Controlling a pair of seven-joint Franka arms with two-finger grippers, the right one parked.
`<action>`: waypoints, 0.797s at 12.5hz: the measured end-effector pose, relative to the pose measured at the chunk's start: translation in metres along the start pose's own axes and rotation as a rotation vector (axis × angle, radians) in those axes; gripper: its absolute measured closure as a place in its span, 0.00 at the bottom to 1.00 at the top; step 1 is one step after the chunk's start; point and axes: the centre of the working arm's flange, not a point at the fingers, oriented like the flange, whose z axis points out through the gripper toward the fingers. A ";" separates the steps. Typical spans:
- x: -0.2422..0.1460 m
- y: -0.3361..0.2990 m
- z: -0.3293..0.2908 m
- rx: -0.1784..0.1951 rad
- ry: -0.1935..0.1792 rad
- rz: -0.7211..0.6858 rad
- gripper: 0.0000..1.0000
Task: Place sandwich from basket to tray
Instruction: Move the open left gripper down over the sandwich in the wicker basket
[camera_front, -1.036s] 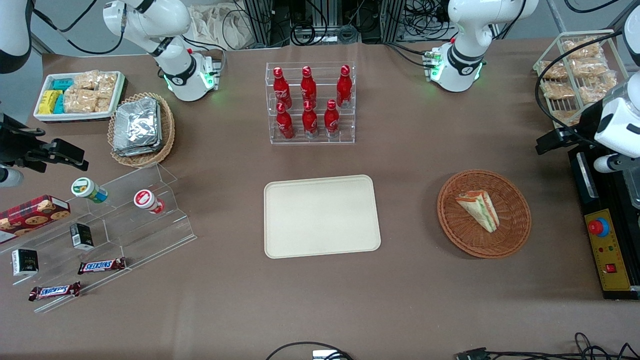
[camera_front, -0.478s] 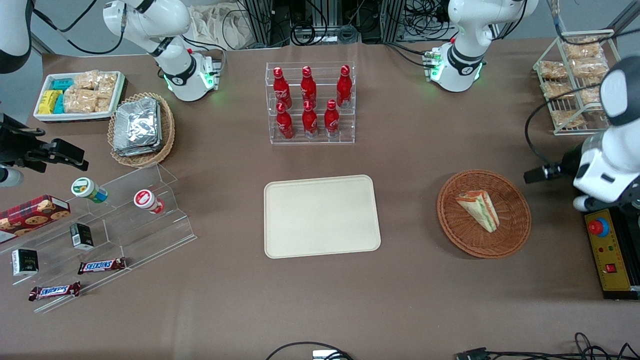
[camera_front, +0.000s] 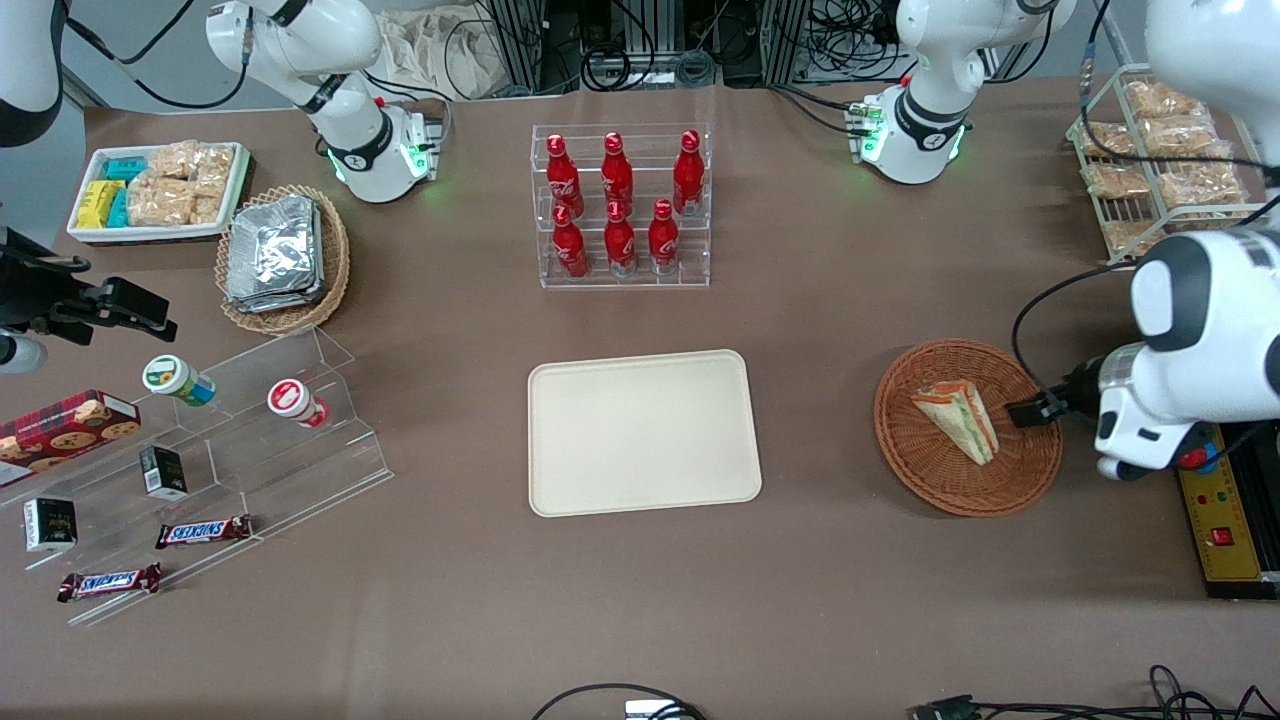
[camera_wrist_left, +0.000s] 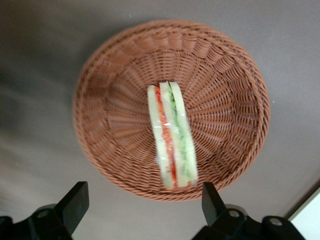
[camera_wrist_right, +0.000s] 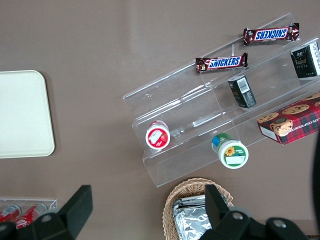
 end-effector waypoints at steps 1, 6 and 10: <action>0.007 0.004 0.017 -0.010 -0.012 -0.055 0.00; 0.023 0.028 0.085 -0.004 -0.043 -0.150 0.00; 0.027 0.026 0.105 0.007 -0.065 -0.161 0.00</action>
